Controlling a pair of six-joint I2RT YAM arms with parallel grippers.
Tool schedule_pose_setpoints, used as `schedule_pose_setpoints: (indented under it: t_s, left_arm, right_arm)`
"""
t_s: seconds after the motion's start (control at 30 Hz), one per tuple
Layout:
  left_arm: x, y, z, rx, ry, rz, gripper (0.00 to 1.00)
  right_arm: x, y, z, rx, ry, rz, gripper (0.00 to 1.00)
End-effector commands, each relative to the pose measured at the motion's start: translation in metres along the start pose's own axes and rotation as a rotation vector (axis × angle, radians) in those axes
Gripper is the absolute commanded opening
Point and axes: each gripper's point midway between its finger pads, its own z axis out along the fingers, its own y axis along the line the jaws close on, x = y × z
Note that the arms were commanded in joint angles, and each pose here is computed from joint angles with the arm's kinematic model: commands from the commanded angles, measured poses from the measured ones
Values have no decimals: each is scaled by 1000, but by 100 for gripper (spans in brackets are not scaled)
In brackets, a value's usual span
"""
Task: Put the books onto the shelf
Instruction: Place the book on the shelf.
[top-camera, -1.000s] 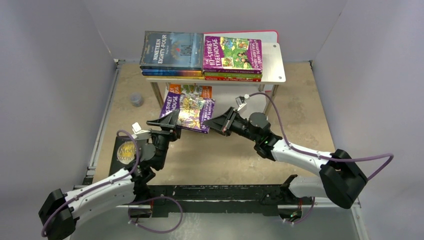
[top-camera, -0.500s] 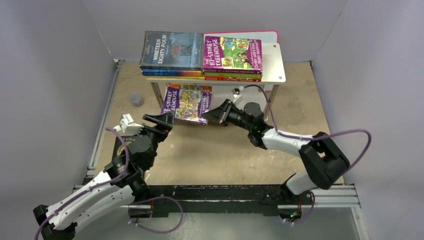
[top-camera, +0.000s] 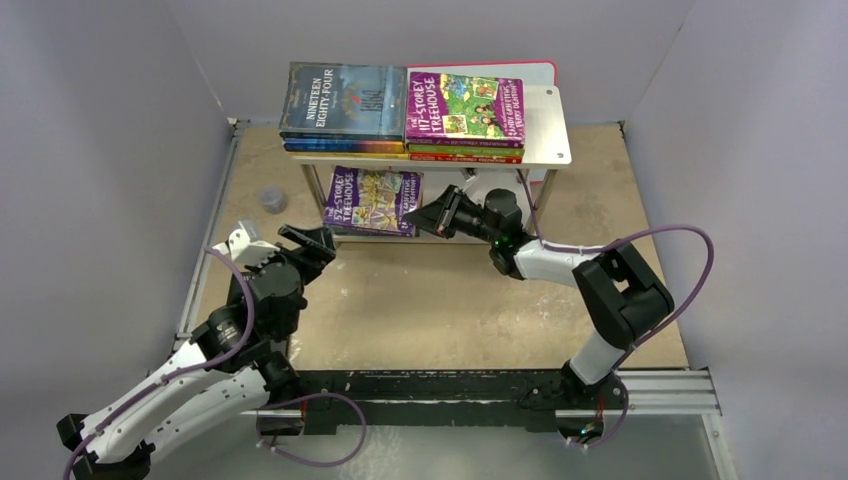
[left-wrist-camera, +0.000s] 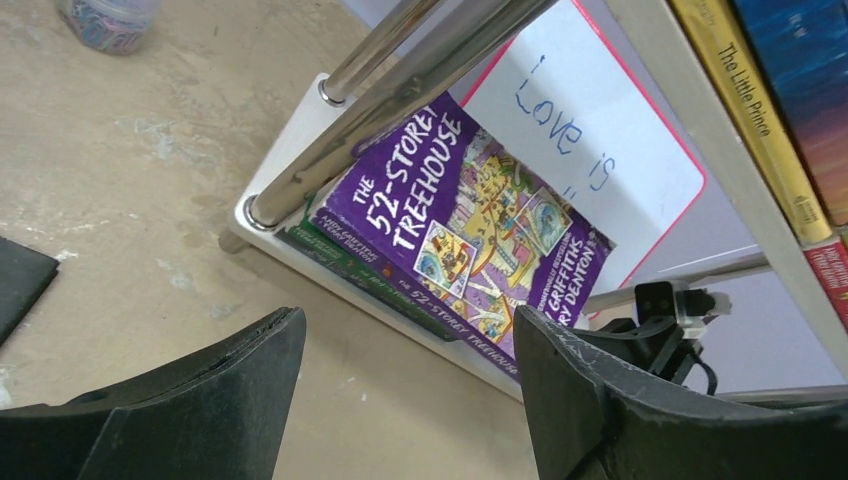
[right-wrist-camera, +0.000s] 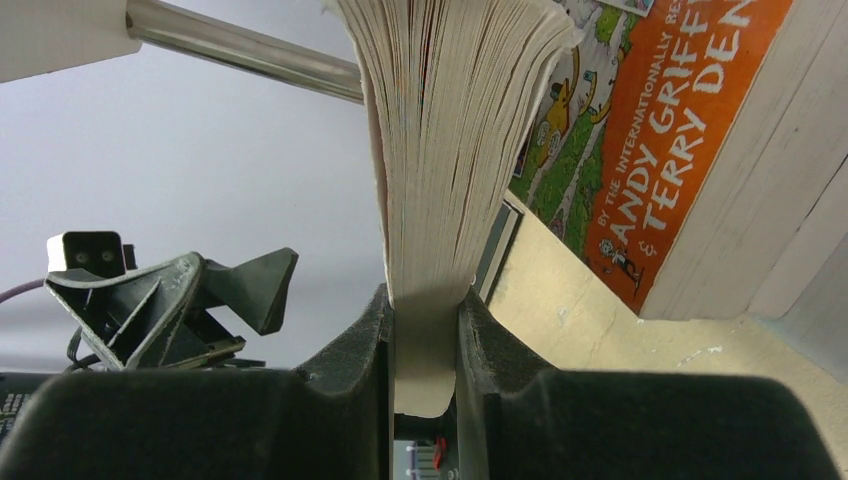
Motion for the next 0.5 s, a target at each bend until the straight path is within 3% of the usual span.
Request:
schedule_pose_setpoints:
  t_s: [0.0,0.47]
  left_arm:
    - [-11,-2,-1,-14,-20,16,75]
    - [-5,4,0,-36,-10,27,74]
  right_arm:
    - [-35,67,3,-220,-76,-158,0]
    - [-48,45,14,-146,-49,-196,0]
